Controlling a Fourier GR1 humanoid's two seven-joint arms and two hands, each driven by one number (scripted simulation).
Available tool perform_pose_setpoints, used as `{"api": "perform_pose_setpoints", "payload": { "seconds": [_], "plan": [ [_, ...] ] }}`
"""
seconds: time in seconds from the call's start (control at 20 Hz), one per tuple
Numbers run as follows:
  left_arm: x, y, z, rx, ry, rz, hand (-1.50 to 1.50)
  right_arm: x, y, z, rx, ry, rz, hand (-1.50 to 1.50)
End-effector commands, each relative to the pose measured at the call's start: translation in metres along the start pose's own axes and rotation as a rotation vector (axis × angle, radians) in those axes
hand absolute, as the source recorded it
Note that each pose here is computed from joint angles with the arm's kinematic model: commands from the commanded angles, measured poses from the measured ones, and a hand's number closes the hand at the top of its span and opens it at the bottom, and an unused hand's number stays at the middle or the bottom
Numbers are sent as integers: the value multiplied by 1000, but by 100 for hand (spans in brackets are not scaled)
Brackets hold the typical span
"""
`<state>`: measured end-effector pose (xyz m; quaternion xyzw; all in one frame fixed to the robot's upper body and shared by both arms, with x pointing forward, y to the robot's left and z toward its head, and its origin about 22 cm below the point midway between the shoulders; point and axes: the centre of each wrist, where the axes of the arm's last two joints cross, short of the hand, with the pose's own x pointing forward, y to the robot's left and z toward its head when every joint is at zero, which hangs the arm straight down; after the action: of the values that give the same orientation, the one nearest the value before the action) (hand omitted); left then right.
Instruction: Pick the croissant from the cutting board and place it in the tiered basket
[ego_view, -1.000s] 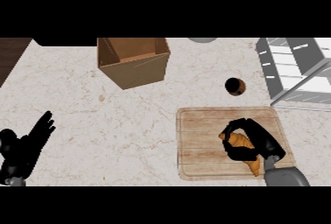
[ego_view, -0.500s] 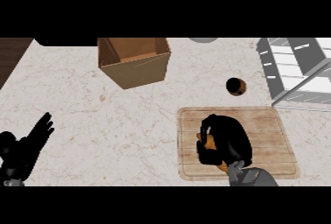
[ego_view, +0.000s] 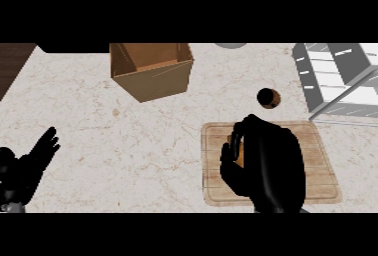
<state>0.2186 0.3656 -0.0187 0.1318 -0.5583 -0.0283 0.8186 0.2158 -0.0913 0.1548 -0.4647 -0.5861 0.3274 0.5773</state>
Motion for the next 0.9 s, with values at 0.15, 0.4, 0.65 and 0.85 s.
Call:
{"api": "perform_pose_setpoints", "payload": {
  "seconds": [0.15, 0.4, 0.65, 0.85],
  "plan": [
    [4, -26, -2, -12, -11, 7, 0, -3, -67, -16, -169, 23, -73, 150],
    [0, -17, -4, 8, -21, -3, 0, -28, -80, -51, -222, 67, -153, 150],
    [14, -14, -5, -11, -20, -3, 0, -43, -98, -99, -273, 41, -207, 150],
    [6, -18, -7, -8, -12, 11, 0, -75, -98, -143, -303, 42, -154, 150]
  ]
}}
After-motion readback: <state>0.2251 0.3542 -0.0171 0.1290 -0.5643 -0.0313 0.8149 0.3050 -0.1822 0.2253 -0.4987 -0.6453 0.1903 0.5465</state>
